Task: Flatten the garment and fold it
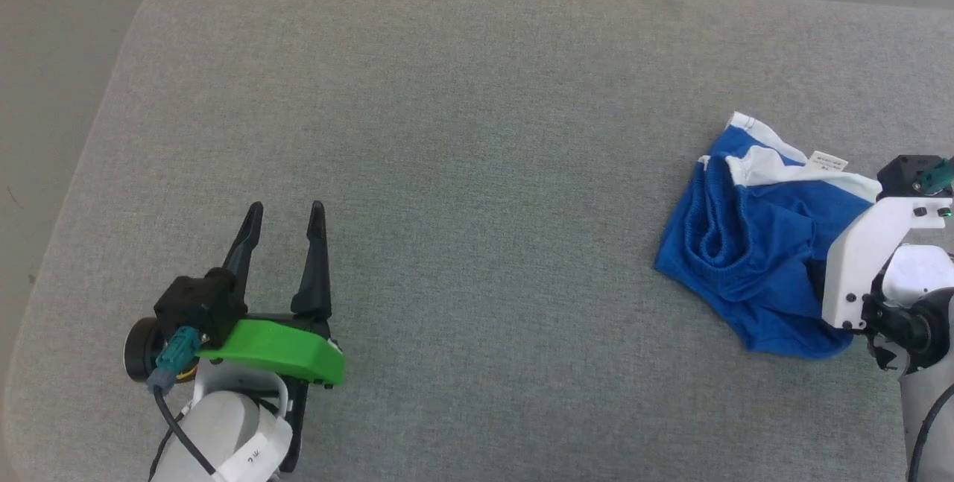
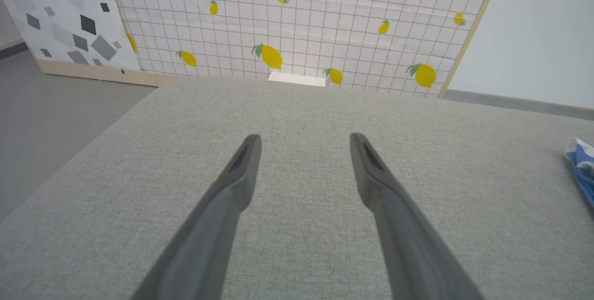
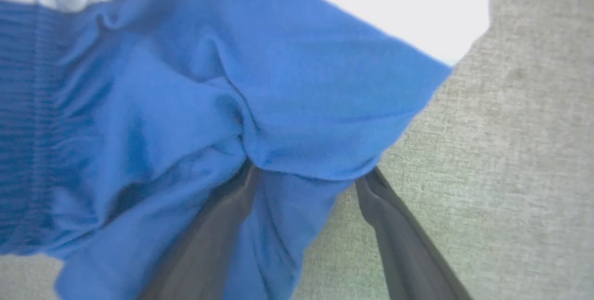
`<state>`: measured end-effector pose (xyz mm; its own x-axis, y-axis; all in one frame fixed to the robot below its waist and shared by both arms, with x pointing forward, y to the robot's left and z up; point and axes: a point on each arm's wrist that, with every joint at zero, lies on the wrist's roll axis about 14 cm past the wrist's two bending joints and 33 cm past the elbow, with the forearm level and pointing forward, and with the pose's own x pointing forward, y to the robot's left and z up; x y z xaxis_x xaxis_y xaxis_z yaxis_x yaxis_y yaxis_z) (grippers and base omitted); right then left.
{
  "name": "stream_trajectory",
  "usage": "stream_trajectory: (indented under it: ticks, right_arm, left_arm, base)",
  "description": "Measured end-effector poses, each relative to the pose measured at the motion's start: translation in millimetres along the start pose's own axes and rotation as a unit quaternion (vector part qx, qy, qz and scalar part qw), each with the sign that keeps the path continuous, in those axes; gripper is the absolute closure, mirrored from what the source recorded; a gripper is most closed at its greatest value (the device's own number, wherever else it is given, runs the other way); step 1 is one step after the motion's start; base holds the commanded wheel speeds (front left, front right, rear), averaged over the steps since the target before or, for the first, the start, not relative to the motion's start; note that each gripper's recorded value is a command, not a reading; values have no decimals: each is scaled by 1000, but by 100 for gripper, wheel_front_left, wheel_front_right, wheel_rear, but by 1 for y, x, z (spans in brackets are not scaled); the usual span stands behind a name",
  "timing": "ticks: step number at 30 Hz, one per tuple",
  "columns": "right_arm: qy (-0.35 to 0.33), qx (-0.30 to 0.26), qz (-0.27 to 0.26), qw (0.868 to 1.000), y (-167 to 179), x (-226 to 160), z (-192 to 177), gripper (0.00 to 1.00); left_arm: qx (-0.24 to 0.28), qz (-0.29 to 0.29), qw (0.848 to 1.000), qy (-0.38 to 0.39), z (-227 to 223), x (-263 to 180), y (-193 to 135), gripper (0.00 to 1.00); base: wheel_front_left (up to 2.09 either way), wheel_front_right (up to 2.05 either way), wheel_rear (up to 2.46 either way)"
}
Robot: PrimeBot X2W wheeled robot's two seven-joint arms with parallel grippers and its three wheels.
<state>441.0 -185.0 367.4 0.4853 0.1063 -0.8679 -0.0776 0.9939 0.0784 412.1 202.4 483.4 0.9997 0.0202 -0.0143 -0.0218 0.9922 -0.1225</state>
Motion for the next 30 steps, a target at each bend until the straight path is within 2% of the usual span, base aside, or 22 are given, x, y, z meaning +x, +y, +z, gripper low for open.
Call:
stream_trajectory:
  ticks: [1,2,13,17,23,30]
  right_arm:
    - [-1,-1,0,1000,0,0,0,79]
    - [-3,-3,-1,1000,0,0,0,100]
    - [-55,-48,6,997,8,-26,14,100]
    - [-57,-57,0,997,-1,-44,7,100]
    - [-39,-59,-47,996,-46,-69,-12,100]
    - [-15,-54,-131,990,-124,-93,-19,100]
  left_arm:
    - [0,0,1000,1,-1,0,0,0]
    - [0,0,1000,1,-1,0,0,0]
    - [-2,-19,1000,-15,11,-4,-11,0]
    - [-7,-38,999,-15,10,-4,-24,0]
    - [-18,-88,996,-22,14,7,-60,0]
    - [-16,-152,987,-39,23,39,-98,0]
  base:
    - [0,0,0]
    - [0,0,0]
    - [0,0,0]
    - [0,0,0]
    - [0,0,0]
    - [0,0,0]
